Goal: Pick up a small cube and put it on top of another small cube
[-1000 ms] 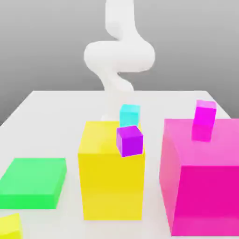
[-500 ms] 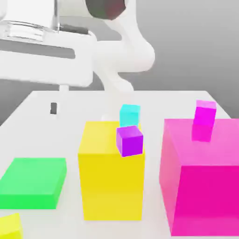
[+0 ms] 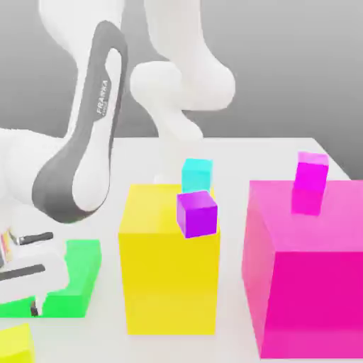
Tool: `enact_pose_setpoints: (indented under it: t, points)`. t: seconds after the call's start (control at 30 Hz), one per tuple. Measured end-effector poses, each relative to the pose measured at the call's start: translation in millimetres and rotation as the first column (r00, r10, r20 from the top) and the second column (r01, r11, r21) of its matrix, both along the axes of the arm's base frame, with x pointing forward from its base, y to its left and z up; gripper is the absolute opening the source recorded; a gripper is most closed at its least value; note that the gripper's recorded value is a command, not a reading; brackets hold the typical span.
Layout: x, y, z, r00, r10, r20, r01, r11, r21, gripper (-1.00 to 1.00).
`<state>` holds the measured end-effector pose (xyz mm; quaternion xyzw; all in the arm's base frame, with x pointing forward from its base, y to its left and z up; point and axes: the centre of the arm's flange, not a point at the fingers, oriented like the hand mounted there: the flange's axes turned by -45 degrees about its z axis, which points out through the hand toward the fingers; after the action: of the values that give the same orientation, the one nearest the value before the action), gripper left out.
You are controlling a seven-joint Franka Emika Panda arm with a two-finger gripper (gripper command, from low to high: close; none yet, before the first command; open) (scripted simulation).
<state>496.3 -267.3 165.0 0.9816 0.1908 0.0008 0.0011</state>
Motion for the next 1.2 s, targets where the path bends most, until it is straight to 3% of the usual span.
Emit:
enact_pose_setpoints:
  t: [0.03, 0.07, 0.3, 0.47, 0.77, 1.2]
  points:
    - [-0.6, -0.2, -15.5, 1.000, 0.001, -0.001, -0.001, 1.000, 0.001, 0.00]
    - [-1.2, -0.2, -25.2, 1.000, 0.001, -0.002, -0.001, 1.000, 0.001, -1.00]
    - [-1.5, -0.2, -24.9, 1.000, 0.001, -0.003, -0.001, 1.000, 0.003, -1.00]
    - [1.9, 9.6, 41.4, 1.000, -0.004, -0.003, 0.004, 1.000, 0.003, -1.00]
    - [14.3, 137.9, 165.6, 0.999, -0.052, -0.004, 0.052, 0.999, 0.001, -1.00]
    - [-65.5, 285.0, 293.1, 0.988, -0.156, -0.004, 0.156, 0.988, 0.007, -1.00]
